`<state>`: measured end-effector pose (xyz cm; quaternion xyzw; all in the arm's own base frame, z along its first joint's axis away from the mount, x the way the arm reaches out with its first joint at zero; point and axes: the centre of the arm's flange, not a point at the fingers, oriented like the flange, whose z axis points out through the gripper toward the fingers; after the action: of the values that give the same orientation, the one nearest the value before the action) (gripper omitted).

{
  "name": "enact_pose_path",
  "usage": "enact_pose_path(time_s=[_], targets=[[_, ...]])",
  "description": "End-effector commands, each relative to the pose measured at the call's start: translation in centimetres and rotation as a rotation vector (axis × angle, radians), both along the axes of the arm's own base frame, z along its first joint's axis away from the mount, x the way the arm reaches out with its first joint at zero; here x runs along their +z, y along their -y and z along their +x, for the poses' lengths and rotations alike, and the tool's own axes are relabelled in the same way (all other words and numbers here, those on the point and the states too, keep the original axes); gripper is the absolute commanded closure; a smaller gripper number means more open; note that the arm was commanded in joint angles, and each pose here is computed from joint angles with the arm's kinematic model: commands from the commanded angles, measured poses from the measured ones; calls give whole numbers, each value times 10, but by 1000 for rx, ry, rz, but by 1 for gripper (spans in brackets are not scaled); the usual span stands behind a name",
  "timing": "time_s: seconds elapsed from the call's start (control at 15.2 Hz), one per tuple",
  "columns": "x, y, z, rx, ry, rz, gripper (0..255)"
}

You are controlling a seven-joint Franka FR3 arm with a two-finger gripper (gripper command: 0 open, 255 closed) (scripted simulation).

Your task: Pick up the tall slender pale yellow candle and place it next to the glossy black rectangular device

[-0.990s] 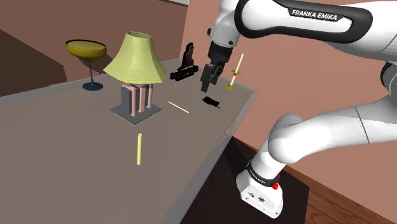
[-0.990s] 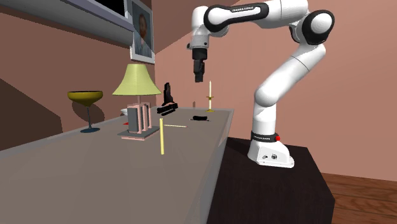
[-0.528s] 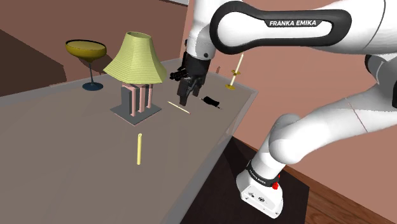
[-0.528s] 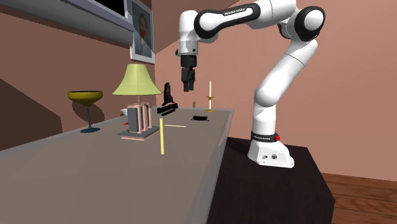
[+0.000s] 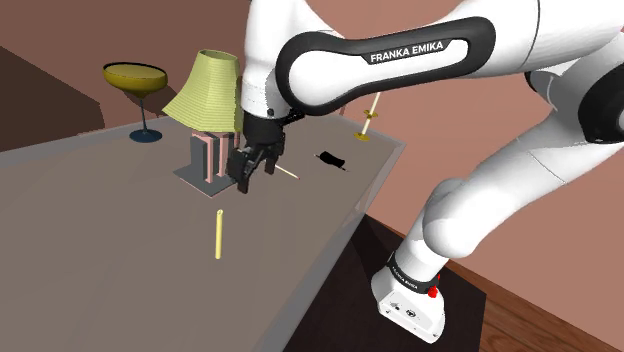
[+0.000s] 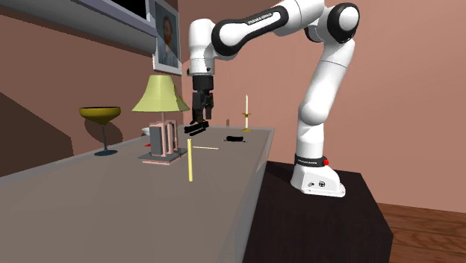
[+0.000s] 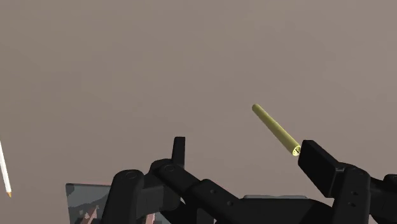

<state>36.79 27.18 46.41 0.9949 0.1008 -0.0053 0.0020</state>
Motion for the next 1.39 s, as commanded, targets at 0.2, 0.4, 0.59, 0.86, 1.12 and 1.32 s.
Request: enact_pose_path(time_s=[0.2,0.4,0.59,0.86,1.12,1.32], targets=[[-26,-56,16,-3,-14,5,0],[-38,-79,23,-4,-20,7,0],[-54,-79,22,-4,-20,7,0],[-78,-79,21,-4,-20,7,0],[-78,-79,21,-4,-20,7,0],[-78,-79,21,-4,-20,7,0]])
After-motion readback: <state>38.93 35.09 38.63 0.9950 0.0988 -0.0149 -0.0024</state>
